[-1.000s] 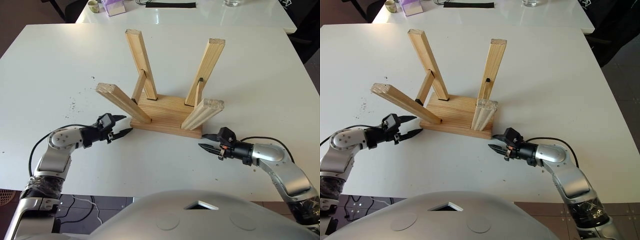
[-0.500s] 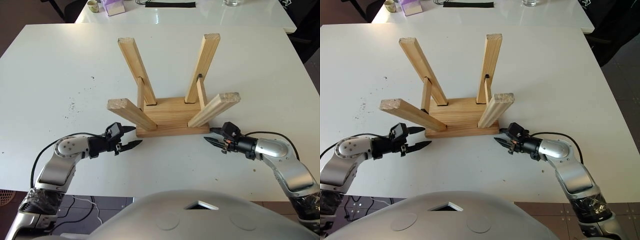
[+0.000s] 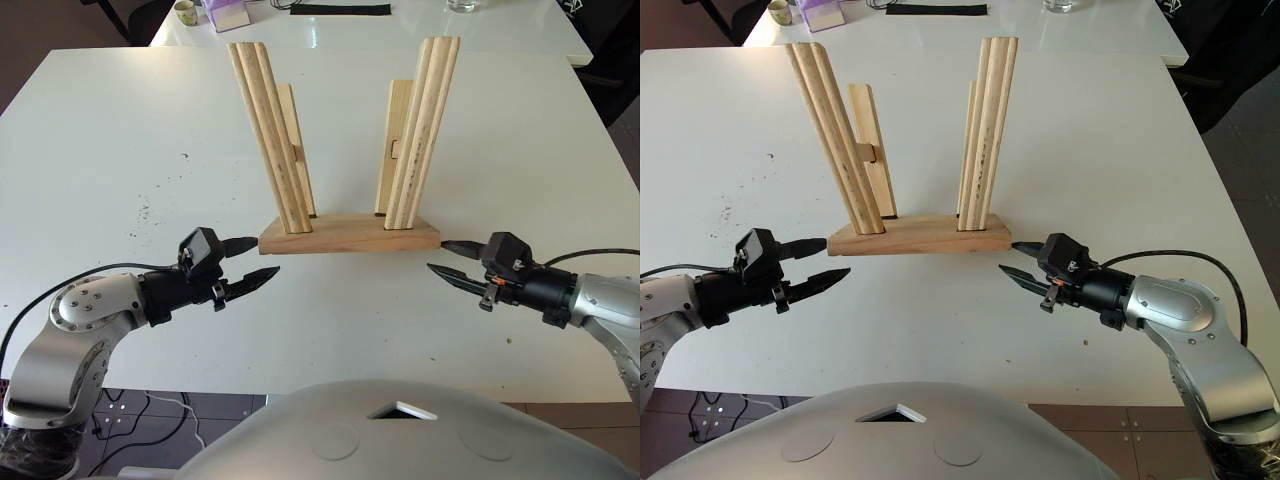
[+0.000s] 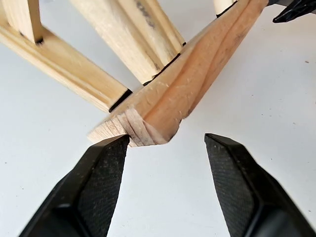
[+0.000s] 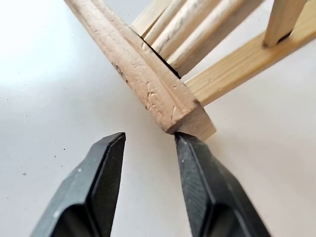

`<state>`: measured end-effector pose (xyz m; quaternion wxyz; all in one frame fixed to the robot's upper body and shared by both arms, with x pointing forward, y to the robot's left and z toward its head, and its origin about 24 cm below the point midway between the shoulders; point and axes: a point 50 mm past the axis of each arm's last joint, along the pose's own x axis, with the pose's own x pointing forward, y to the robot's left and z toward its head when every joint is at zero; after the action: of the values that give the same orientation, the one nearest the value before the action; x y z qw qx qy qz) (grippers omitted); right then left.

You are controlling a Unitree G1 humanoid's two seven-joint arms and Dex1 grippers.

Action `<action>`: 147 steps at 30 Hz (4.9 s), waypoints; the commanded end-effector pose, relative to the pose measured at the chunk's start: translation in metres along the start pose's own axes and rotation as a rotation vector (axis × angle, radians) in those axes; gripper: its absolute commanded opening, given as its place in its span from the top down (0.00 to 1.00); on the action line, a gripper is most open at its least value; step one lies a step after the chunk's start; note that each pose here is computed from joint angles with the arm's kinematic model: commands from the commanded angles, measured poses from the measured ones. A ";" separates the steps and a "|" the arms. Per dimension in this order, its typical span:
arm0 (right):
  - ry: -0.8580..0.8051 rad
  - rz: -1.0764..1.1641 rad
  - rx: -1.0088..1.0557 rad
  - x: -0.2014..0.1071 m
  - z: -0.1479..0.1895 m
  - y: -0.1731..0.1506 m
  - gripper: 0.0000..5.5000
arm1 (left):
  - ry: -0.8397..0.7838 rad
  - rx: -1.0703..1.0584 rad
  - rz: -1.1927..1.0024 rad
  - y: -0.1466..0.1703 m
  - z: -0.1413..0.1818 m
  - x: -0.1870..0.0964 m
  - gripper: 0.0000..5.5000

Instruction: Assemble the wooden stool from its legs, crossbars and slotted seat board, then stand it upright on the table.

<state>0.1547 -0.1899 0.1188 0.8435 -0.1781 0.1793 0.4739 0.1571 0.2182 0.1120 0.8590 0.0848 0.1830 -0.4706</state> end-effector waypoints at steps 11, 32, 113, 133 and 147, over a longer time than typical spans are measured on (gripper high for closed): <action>-0.094 0.337 0.013 -0.032 0.030 0.032 0.66 | -0.057 0.001 -0.291 -0.034 0.038 -0.022 0.49; 0.059 0.243 -0.008 -0.022 -0.033 -0.005 0.61 | 0.259 0.139 -0.153 0.007 -0.053 -0.023 0.49; -0.057 0.974 0.752 -0.095 0.166 -0.068 0.74 | 0.235 -0.716 -0.871 -0.006 0.187 -0.084 0.70; 0.049 0.839 0.996 -0.057 0.095 -0.062 0.74 | 0.302 -1.054 -0.645 0.031 0.096 -0.036 0.70; -0.112 0.575 1.022 -0.029 0.062 -0.075 0.50 | 0.097 -0.854 -0.346 0.063 0.103 -0.010 0.41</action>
<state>0.2094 -0.2184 0.1959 0.6554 0.3304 0.3952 0.5523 0.2221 0.2232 0.2118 0.6900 -0.2913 0.4143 -0.5171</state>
